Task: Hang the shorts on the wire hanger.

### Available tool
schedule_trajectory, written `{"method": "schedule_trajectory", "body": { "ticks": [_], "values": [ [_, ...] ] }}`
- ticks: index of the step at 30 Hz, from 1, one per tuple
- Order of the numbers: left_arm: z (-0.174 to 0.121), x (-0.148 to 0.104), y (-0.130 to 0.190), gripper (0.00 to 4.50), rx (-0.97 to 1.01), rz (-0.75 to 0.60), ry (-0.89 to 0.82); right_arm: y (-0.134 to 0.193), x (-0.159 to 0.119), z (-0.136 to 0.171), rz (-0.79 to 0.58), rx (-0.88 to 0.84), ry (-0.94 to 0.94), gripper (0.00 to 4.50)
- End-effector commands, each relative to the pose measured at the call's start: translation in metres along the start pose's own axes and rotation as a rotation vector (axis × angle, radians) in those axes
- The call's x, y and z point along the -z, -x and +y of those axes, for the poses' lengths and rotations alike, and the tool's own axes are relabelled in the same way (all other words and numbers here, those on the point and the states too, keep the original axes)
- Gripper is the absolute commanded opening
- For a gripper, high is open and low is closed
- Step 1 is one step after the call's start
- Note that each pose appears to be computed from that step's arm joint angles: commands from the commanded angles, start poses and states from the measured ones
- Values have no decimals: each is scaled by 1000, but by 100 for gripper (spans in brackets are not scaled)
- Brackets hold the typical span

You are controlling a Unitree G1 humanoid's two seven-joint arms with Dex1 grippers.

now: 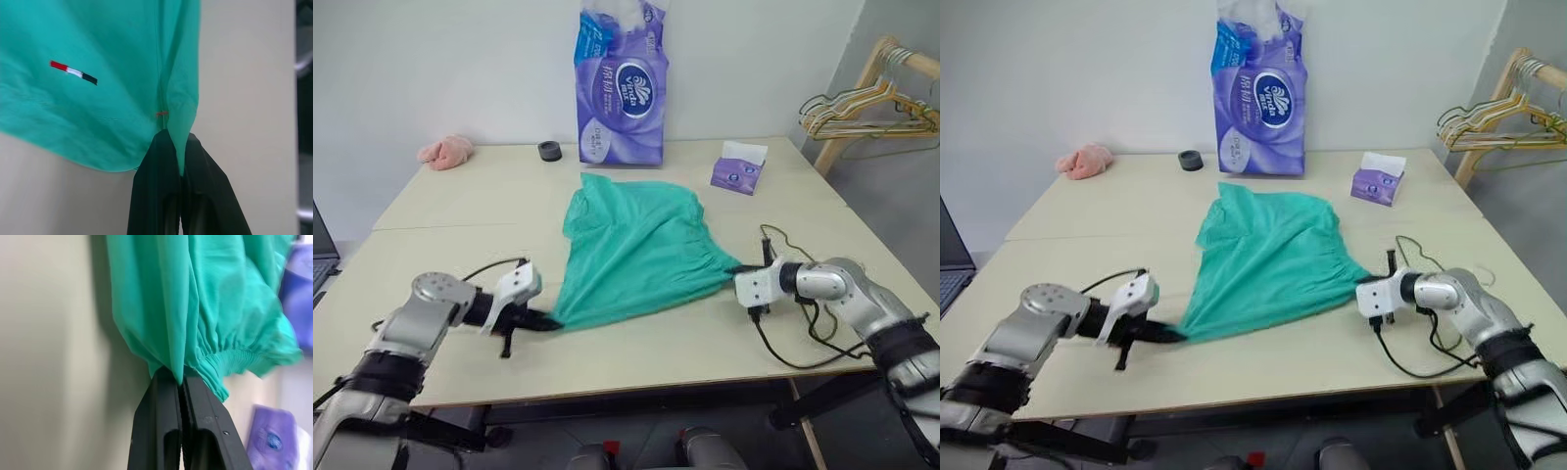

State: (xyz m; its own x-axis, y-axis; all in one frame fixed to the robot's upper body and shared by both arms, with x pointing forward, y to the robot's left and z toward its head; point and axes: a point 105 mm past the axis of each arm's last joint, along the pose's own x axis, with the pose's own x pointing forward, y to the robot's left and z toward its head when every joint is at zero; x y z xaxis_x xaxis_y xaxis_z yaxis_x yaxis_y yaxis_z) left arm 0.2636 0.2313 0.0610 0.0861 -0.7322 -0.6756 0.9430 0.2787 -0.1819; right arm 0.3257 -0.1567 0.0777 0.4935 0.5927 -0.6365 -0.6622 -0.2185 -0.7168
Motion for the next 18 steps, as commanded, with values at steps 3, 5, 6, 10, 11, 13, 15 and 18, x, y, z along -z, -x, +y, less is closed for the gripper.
{"method": "schedule_trajectory", "body": {
  "ticks": [3,5,6,10,11,13,15,18],
  "values": [
    [-37,5,10,0,170,87,-39,31,-25,19,-9,-170,-65,4],
    [-47,14,12,0,207,130,-32,37,-33,34,-15,-250,-94,4],
    [-50,17,13,0,221,142,-25,40,-37,41,-20,-287,-115,4],
    [-64,24,11,0,277,164,-11,50,-46,59,-24,-387,-169,4],
    [-66,24,10,0,286,163,-11,51,-47,60,-22,-390,-171,4],
    [-71,24,7,0,306,160,-13,52,-47,64,-12,-407,-173,4],
    [-75,25,5,0,324,162,-13,55,-46,67,-3,-427,-178,4],
    [-77,27,4,0,331,166,-15,57,-43,67,15,-430,-165,4]
  ]
}}
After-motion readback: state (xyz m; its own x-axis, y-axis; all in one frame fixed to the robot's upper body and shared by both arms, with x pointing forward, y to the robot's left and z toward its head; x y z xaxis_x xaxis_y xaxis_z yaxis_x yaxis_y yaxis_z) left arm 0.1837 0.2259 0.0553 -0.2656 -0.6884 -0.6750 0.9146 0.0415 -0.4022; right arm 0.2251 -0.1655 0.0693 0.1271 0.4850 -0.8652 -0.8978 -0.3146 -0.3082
